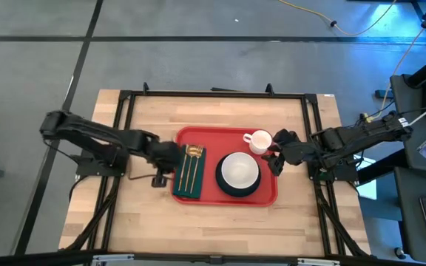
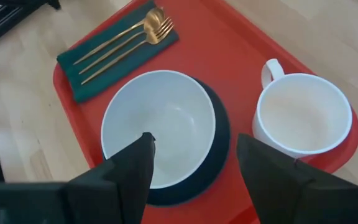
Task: Set up tray
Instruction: Adjust the green napkin on the orange tray
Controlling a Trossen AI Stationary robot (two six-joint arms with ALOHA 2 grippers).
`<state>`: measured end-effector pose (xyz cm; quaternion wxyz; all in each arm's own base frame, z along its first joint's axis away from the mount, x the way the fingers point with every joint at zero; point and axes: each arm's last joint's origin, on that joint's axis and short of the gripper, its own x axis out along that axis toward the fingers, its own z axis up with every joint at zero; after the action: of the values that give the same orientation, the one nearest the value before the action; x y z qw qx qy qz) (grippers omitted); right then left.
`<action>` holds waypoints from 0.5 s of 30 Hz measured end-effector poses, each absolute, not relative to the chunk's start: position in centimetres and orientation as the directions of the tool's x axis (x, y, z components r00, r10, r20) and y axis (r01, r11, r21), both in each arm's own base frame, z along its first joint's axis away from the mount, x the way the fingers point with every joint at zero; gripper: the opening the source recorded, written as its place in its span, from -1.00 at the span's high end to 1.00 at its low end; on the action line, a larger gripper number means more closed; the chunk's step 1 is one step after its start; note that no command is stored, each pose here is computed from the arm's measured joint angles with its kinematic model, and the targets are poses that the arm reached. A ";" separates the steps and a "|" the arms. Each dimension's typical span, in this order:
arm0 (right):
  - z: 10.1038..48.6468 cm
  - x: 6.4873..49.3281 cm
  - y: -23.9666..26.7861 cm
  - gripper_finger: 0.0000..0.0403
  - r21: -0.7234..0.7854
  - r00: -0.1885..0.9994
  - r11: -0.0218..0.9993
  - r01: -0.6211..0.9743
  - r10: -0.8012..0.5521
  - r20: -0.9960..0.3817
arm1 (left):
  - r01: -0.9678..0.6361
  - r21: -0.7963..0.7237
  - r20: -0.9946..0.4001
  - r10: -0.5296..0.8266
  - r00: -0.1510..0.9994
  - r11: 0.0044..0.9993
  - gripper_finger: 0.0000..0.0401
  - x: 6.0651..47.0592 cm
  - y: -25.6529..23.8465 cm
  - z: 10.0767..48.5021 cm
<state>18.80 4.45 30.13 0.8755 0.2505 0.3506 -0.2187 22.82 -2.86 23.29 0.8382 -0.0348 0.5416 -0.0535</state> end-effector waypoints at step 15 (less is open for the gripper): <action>30.1 18.8 4.5 -0.13 0.286 0.657 0.780 0.556 -0.202 -0.726 | 0.114 -0.179 -0.971 -0.194 0.139 0.977 0.98 25.3 -4.8 17.3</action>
<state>18.79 4.47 30.11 0.8749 0.2511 0.3530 -0.2167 25.30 -4.79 17.28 0.7541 -0.0308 0.6480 -0.1023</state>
